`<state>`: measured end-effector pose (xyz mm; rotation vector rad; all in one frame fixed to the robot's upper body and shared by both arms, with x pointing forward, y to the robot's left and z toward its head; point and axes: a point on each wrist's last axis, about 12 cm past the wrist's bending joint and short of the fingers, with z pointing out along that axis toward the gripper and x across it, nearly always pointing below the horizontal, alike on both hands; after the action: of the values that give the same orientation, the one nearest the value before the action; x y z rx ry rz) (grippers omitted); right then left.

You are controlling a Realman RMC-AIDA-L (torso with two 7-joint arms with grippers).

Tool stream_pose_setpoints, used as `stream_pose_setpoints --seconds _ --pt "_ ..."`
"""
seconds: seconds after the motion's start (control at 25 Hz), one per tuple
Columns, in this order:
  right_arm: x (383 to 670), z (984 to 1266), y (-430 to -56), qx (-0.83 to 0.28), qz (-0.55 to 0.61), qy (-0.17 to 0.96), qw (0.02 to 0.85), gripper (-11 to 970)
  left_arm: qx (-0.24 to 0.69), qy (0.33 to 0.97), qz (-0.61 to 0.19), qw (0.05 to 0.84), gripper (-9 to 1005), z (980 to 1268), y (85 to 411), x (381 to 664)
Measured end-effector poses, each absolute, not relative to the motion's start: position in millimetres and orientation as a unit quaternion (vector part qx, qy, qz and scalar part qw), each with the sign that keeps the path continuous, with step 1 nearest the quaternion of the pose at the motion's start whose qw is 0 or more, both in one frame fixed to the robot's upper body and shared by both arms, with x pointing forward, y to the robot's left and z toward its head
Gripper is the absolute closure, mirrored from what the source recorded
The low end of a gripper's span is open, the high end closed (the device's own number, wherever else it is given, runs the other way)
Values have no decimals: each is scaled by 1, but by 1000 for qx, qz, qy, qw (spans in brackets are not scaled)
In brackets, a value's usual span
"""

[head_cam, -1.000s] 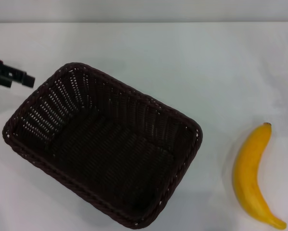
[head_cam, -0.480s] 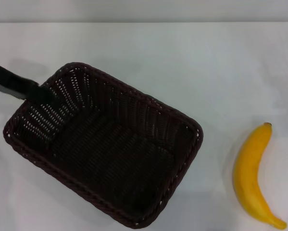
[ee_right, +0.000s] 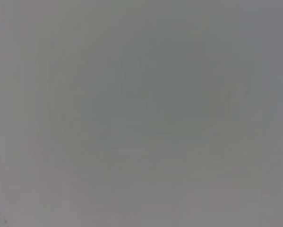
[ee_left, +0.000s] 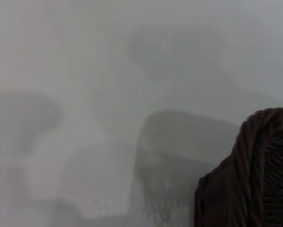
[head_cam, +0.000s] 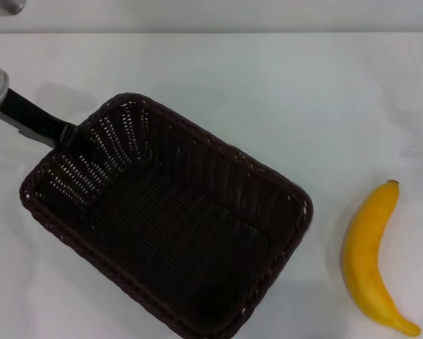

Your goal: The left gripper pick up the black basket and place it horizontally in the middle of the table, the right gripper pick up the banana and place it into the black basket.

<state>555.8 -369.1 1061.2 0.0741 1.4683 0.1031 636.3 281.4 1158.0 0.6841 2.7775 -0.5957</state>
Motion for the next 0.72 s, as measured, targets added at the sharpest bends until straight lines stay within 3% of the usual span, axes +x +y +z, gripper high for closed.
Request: stream_pose_setpoints --seconds 0.08,0.16,0.72 --pt "555 1061 -370 34 46 670 740 103 231 945 -203 108 341 1159 282 636" --pt "555 1061 -370 34 46 670 740 103 228 946 -204 107 583 1159 282 636" --pt "556 1062 -370 33 47 667 743 104 187 938 -272 106 839 1162 293 626"
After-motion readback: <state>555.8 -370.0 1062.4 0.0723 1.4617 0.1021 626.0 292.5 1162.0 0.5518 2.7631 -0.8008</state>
